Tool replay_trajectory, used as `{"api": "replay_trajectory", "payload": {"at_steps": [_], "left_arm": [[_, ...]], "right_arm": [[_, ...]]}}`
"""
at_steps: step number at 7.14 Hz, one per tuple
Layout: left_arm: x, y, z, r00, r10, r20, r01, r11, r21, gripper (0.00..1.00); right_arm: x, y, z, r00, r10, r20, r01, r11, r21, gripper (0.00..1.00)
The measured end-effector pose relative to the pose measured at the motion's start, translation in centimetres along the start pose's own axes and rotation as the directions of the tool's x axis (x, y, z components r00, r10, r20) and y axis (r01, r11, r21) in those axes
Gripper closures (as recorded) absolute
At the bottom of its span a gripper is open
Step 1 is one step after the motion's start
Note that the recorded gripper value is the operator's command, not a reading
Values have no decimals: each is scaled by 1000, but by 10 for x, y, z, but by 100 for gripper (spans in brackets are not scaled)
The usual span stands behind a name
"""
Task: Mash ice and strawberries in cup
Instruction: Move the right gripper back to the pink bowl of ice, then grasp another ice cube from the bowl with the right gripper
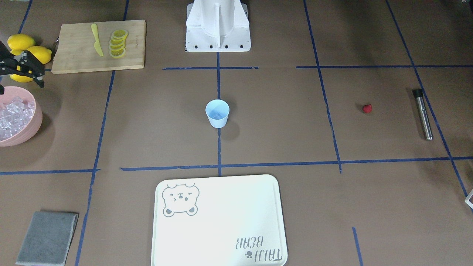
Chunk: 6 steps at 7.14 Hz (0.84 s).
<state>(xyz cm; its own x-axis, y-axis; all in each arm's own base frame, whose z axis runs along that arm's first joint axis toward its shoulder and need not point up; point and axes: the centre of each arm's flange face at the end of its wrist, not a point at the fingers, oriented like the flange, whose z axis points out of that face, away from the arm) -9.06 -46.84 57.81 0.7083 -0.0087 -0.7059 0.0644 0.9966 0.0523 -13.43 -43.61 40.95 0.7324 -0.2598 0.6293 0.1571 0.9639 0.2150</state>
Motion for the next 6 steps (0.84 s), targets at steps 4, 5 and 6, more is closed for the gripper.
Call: {"api": "replay_trajectory", "payload": {"at_steps": [4, 5, 6], "left_arm": [[2, 1, -2, 1000, -16, 0, 16, 1000, 4, 0], [2, 1, -2, 1000, -17, 0, 17, 1000, 4, 0], [2, 1, -2, 1000, -18, 0, 18, 1000, 3, 0]], "right_arm": [[75, 33, 71, 996, -89, 9, 90, 996, -16, 3], [85, 36, 84, 996, -84, 18, 84, 996, -31, 6], [94, 37, 97, 997, -75, 21, 76, 996, -50, 14]]}}
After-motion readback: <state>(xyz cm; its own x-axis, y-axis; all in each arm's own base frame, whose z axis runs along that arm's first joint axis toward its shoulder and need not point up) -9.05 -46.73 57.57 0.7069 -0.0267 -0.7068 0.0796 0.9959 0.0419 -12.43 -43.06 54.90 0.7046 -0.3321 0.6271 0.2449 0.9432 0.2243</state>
